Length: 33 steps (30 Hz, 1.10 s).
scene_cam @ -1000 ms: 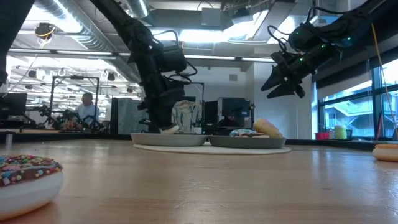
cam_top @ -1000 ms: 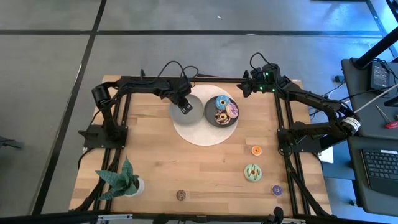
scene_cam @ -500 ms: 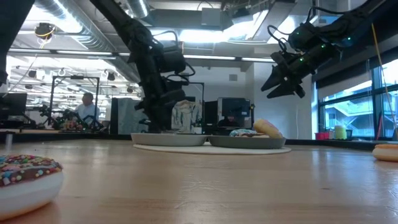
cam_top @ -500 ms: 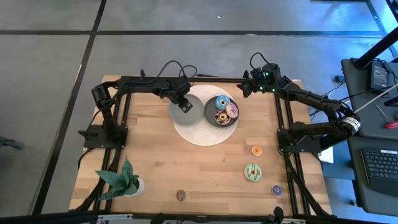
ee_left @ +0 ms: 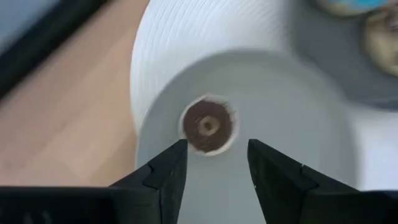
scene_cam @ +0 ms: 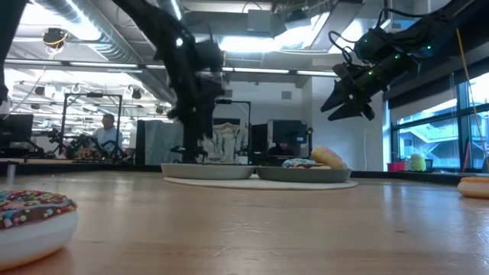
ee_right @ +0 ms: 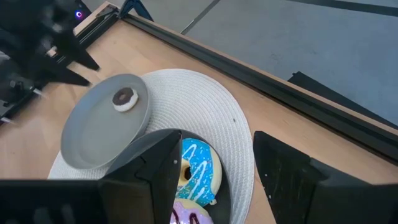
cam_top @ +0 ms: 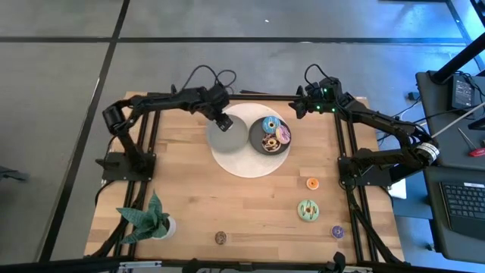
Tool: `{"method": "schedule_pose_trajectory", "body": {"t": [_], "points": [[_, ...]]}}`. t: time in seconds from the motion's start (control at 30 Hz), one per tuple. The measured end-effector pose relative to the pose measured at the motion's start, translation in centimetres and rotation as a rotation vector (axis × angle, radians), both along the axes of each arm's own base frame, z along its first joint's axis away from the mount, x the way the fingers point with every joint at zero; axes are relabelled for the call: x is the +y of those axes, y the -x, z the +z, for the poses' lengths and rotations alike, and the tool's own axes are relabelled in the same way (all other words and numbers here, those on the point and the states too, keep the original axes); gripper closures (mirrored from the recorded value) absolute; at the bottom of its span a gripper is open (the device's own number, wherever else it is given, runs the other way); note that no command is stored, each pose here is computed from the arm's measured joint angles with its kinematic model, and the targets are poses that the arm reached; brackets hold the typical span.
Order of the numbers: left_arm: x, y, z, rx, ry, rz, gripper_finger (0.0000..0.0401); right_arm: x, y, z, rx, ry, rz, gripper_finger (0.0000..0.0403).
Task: Pick & Place donuts
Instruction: Put the small brown donut on the gray plate
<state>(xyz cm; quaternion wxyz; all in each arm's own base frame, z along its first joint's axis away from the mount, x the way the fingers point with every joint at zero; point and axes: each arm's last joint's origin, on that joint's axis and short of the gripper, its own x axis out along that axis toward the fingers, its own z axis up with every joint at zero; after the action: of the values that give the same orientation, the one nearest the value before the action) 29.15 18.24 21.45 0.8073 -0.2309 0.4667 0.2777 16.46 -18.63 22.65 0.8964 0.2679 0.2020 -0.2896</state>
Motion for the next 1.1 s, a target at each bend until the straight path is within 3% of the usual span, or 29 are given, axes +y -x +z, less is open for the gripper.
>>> {"method": "schedule_pose_trajectory", "body": {"t": [0.2,0.37,0.87,1.0,1.1], "points": [[-3.8,0.5,5.1,-0.11,-0.124,-0.286,0.0235,0.0,0.0,0.0,0.001,0.002,0.001,0.0203],[-7.6,0.4,7.2,-0.173,-0.137,-0.38,0.0236,0.0,0.0,0.0,0.003,0.005,0.003,0.0203],[-16.0,-1.1,7.5,-0.211,-0.085,-0.605,0.0239,0.0,0.0,0.0,0.006,0.013,0.008,0.0203],[-18.7,-1.2,7.5,-0.2,-0.128,-0.7,0.024,0.0,0.0,0.0,0.011,0.023,0.015,0.0203],[-20.4,-1.2,7.6,-0.198,-0.147,-0.693,0.0238,0.0,0.0,0.0,0.011,0.022,0.014,0.0203]]}}
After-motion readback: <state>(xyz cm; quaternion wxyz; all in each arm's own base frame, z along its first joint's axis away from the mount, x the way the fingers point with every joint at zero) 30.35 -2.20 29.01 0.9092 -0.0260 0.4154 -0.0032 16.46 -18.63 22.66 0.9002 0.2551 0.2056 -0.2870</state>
